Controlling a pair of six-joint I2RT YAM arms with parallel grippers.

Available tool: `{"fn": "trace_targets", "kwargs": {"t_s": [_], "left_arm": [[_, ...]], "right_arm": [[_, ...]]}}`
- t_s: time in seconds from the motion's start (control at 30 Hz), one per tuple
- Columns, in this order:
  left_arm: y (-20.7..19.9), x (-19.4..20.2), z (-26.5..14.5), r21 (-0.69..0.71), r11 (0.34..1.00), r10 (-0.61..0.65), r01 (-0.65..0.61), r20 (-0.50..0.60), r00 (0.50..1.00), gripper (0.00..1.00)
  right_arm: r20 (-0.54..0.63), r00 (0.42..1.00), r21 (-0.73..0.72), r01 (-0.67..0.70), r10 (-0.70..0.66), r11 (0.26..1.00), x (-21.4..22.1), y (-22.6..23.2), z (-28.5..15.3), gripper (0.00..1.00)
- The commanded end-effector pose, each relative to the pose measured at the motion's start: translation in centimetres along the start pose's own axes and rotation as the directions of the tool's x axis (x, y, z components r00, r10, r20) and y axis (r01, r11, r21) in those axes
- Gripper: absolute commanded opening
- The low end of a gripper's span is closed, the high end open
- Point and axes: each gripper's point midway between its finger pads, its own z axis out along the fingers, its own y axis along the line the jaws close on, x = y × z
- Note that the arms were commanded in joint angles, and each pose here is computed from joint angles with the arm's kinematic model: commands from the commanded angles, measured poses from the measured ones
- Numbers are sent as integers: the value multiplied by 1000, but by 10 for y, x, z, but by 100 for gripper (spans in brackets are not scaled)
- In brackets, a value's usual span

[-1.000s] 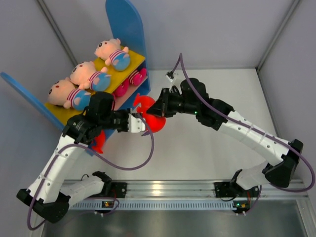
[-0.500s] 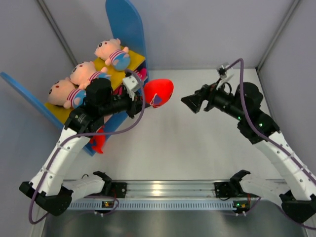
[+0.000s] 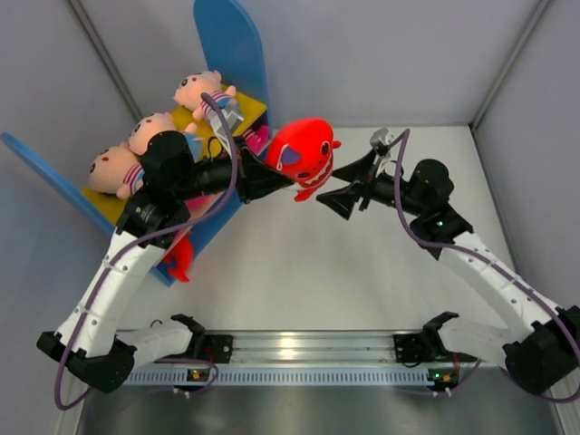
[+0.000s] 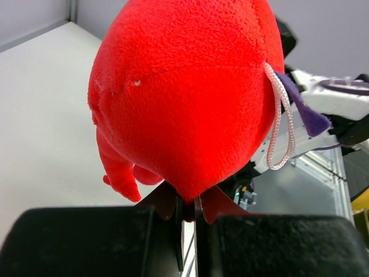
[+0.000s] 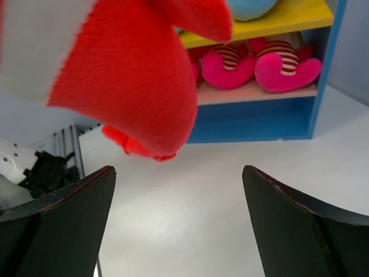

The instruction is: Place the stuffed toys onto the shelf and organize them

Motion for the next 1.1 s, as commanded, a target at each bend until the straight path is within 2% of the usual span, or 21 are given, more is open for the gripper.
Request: {"fn": "trace_targets", "kwargs": {"t_s": [0.0,0.2,0.4,0.5,0.53,0.57,0.63,0.67,0.7,0.73,0.8,0.83,0.87,0.9,0.93,1.07], "left_arm": [[-29,-30,-6,111,994,8,-19,92,996,0],[-26,-26,-5,112,993,-29,19,91,995,0],[-21,-26,-5,93,995,-45,35,104,994,0],[-18,-25,-6,81,996,-43,35,108,993,0],[-18,-25,-7,72,997,-35,27,114,993,0],[-12,-19,-6,54,998,-39,34,106,994,0],[4,-14,-11,-40,999,13,-8,113,994,34],[15,1,-15,-93,996,11,-4,71,997,46],[26,13,-23,-147,984,108,-102,37,993,64],[41,21,-29,-225,964,149,-143,10,989,71],[62,52,-50,-306,908,264,-287,-114,958,83],[75,58,-61,-366,866,304,-341,-157,940,84],[86,78,-71,-396,844,295,-362,-222,929,86],[85,79,-85,-409,800,365,-439,-249,897,86],[94,83,-96,-459,758,372,-464,-281,885,89],[92,116,-128,-464,708,400,-532,-356,844,89]], "right_arm": [[180,981,-152,-38,65,988,-48,18,17,90],[271,953,-224,-75,136,972,-61,25,29,81],[277,949,-284,-71,153,956,-66,43,31,57],[269,949,-272,-90,165,958,-65,43,31,22],[267,948,-257,-104,174,961,-64,41,31,3],[268,947,-244,-109,175,964,-64,40,29,0],[211,957,-172,-163,198,972,-47,27,32,0],[183,962,-137,-178,201,974,-41,23,31,0],[151,971,-91,-174,186,981,-31,15,32,0],[55,970,8,-237,237,971,-2,0,31,0],[-32,967,111,-248,253,962,26,-15,27,0],[-114,944,190,-284,308,940,57,-25,22,0],[-150,932,225,-294,331,929,71,-30,19,0],[-188,916,256,-302,354,918,86,-32,16,0],[-240,887,297,-320,395,899,108,-37,13,0],[-310,821,357,-367,480,859,145,-44,17,0]]}}
